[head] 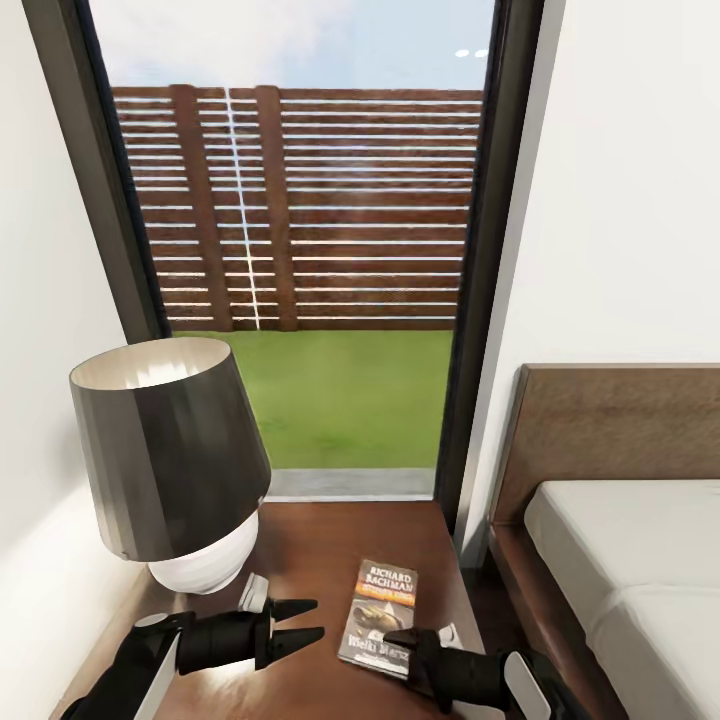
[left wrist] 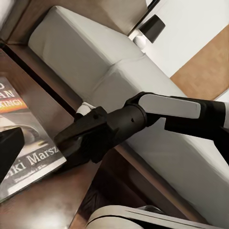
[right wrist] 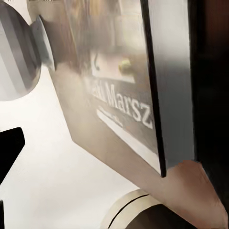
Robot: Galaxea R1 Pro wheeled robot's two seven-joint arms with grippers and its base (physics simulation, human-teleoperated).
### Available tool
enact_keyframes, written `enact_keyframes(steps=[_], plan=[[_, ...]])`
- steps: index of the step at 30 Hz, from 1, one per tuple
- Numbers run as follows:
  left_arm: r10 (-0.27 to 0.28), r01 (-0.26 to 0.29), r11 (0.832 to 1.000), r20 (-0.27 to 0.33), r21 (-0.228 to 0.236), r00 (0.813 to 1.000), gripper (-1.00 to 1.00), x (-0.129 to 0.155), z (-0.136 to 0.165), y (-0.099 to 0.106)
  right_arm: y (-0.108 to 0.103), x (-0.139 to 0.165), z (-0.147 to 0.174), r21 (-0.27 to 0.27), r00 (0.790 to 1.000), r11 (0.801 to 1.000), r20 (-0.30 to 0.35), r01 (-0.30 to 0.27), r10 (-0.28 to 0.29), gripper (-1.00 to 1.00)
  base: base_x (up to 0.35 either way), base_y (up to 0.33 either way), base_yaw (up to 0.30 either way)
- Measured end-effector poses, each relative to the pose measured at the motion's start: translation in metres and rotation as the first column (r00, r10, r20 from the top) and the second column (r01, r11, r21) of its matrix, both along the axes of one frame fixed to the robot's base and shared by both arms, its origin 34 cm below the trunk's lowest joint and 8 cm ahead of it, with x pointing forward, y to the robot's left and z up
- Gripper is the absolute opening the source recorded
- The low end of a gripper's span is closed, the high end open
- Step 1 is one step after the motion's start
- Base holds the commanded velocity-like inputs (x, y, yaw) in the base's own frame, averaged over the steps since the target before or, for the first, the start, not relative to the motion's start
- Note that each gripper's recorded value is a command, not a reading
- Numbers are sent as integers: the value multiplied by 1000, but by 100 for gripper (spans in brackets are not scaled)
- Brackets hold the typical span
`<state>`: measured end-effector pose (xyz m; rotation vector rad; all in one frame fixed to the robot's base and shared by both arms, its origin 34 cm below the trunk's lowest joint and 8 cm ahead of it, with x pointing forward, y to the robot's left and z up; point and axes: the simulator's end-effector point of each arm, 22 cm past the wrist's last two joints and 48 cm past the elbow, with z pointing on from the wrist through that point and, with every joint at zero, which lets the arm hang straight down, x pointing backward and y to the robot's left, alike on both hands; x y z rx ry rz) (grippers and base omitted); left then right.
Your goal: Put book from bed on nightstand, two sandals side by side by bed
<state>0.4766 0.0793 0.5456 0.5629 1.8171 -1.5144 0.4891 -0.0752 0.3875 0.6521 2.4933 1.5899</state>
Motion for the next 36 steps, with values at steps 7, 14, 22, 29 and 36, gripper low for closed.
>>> enact_keyframes(steps=[7,14,22,29,36], plan=[[0,0,1000,0,0,1000,100,0,0,0,0,1,1,8,1000,1000,-1,4,-4,100,0,0,0],[0,0,1000,0,0,1000,100,0,0,0,0,1,1,8,1000,1000,-1,4,-4,100,-5,0,0],[-1,1,1000,-1,-5,1000,100,0,0,-2,0,2,2,13,1000,1000,0,9,-9,100,-269,0,0],[0,0,1000,-1,-5,1000,100,0,1,-3,-2,0,-1,-6,1000,1000,3,0,0,100,-152,0,0],[0,0,1000,0,-5,1000,100,0,1,-3,-2,3,2,10,1000,1000,8,13,-13,100,-12,0,0]])
